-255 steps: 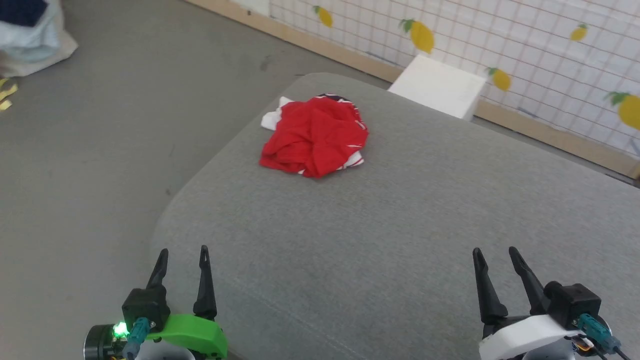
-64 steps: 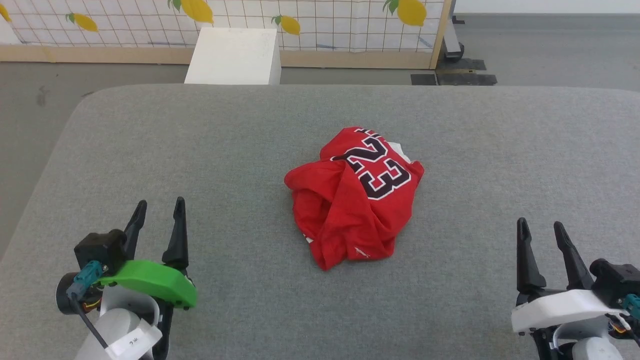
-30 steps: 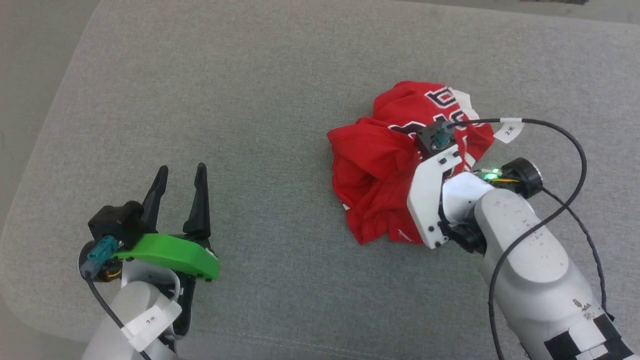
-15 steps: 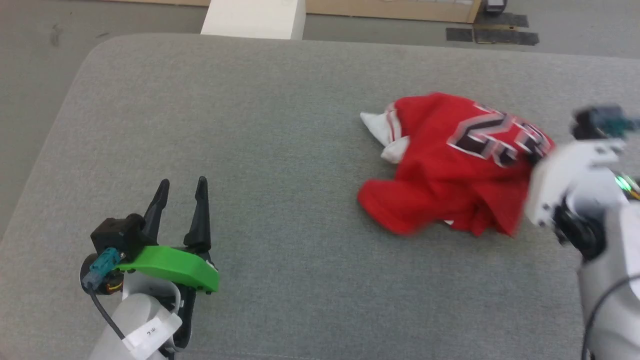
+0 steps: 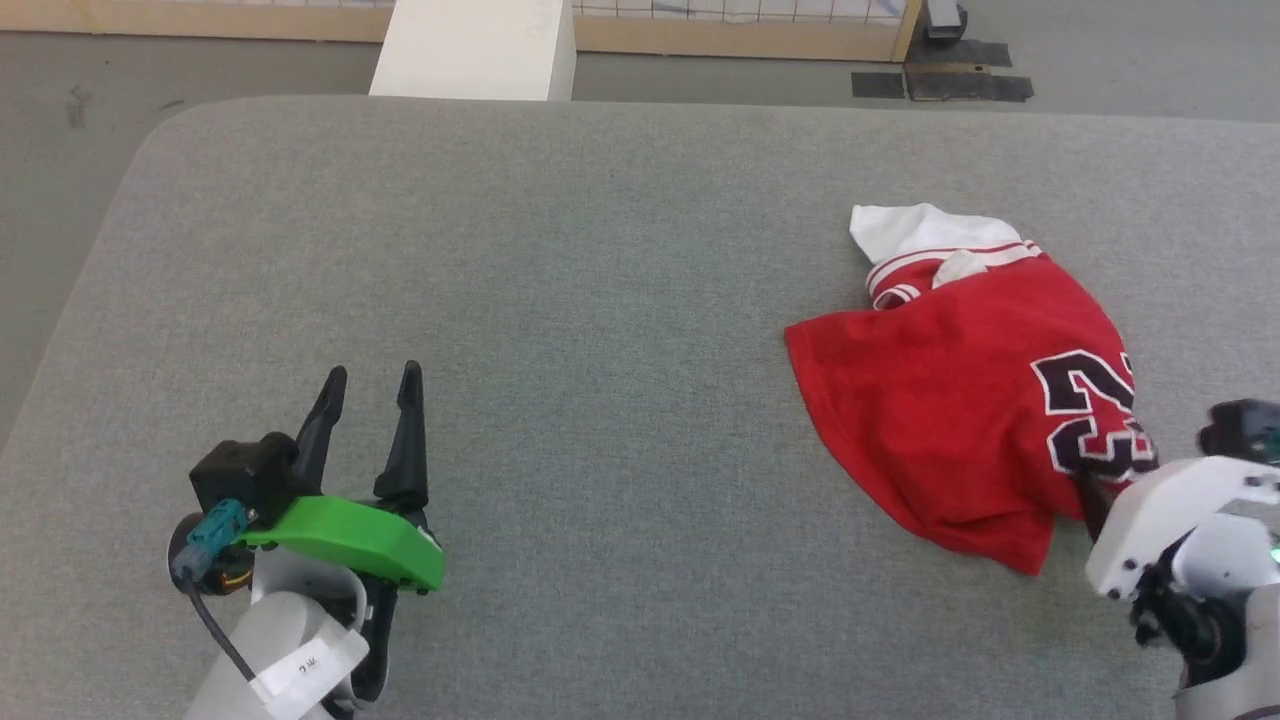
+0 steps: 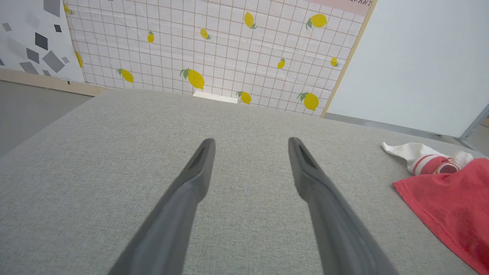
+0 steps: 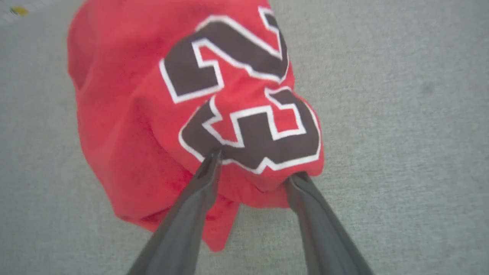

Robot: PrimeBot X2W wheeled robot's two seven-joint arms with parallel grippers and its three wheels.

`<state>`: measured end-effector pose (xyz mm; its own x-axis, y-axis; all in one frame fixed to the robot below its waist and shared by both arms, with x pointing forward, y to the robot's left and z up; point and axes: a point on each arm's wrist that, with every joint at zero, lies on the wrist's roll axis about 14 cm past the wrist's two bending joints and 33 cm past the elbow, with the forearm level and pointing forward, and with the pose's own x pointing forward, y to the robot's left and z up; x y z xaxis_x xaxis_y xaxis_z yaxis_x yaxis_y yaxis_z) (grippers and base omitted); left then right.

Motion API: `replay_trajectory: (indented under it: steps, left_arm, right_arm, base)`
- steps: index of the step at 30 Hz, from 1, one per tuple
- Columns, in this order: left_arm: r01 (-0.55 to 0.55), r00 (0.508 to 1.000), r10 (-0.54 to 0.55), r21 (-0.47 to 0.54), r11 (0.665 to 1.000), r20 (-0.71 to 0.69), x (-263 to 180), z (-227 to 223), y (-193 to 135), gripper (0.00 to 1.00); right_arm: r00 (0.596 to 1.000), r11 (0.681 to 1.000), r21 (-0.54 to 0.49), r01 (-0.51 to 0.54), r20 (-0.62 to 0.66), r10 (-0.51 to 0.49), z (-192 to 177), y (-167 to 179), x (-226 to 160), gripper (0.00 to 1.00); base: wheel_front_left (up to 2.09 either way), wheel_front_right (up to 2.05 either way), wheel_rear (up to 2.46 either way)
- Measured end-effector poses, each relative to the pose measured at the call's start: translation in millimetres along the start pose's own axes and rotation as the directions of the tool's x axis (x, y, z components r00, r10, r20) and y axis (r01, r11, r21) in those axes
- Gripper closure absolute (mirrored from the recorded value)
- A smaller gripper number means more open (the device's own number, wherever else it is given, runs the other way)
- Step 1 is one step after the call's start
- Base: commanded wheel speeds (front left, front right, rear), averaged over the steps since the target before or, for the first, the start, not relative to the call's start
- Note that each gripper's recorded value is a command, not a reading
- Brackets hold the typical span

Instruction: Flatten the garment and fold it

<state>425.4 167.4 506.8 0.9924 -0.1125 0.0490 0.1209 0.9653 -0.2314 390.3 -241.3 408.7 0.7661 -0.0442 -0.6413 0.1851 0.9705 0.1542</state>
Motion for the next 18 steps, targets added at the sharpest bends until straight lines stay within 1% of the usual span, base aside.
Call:
replay_trajectory:
  steps: [1, 3, 5, 7, 9, 12, 15, 18]
  left_arm:
    - [0.004, 1.0, -0.004, 0.0, 1.0, 0.0, 0, 0, -1, 0.0]
    - [0.013, 1.0, -0.013, -0.001, 1.0, 0.0, -1, 1, -4, 0.0]
    - [0.02, 1.0, -0.02, -0.004, 1.0, 0.005, -2, 3, -7, 0.0]
    - [0.023, 1.0, -0.023, -0.009, 1.0, 0.01, -3, 5, -9, 0.0]
    - [0.026, 1.0, -0.026, -0.013, 1.0, 0.012, -5, 6, -11, 0.0]
    - [0.034, 0.999, -0.034, -0.019, 0.999, 0.004, -7, 3, -15, 0.0]
    - [0.053, 0.998, -0.053, -0.03, 0.998, -0.016, -5, -1, -22, 0.0]
    - [0.105, 0.993, -0.107, -0.039, 0.994, -0.046, 3, -6, -37, 0.0]
  right_arm:
    - [0.998, 1.0, 0.022, -0.006, 0.065, 0.004, 12, -1, -3, 0.0]
    - [0.977, 0.998, 0.063, -0.011, 0.211, -0.003, 40, -6, -13, 0.0]
    - [0.941, 0.994, 0.109, -0.032, 0.337, -0.007, 63, -10, -24, 0.0]
    - [0.909, 0.988, 0.145, -0.044, 0.417, -0.02, 73, -16, -32, 0.0]
    - [0.891, 0.985, 0.169, -0.047, 0.453, -0.035, 72, -21, -38, 0.0]
    - [0.874, 0.98, 0.196, -0.041, 0.483, -0.059, 64, -30, -46, 0.0]
    - [0.856, 0.978, 0.204, -0.036, 0.511, -0.076, 64, -35, -50, 0.0]
    - [0.856, 0.979, 0.204, -0.028, 0.51, -0.082, 61, -37, -50, 0.0]
  base:
    - [0.0, 0.0, 0.0]
    - [0.0, 0.0, 0.0]
    - [0.0, 0.0, 0.0]
    - [0.0, 0.0, 0.0]
    - [0.0, 0.0, 0.0]
    - [0.0, 0.0, 0.0]
    - [0.0, 0.0, 0.0]
    - [0.0, 0.0, 0.0]
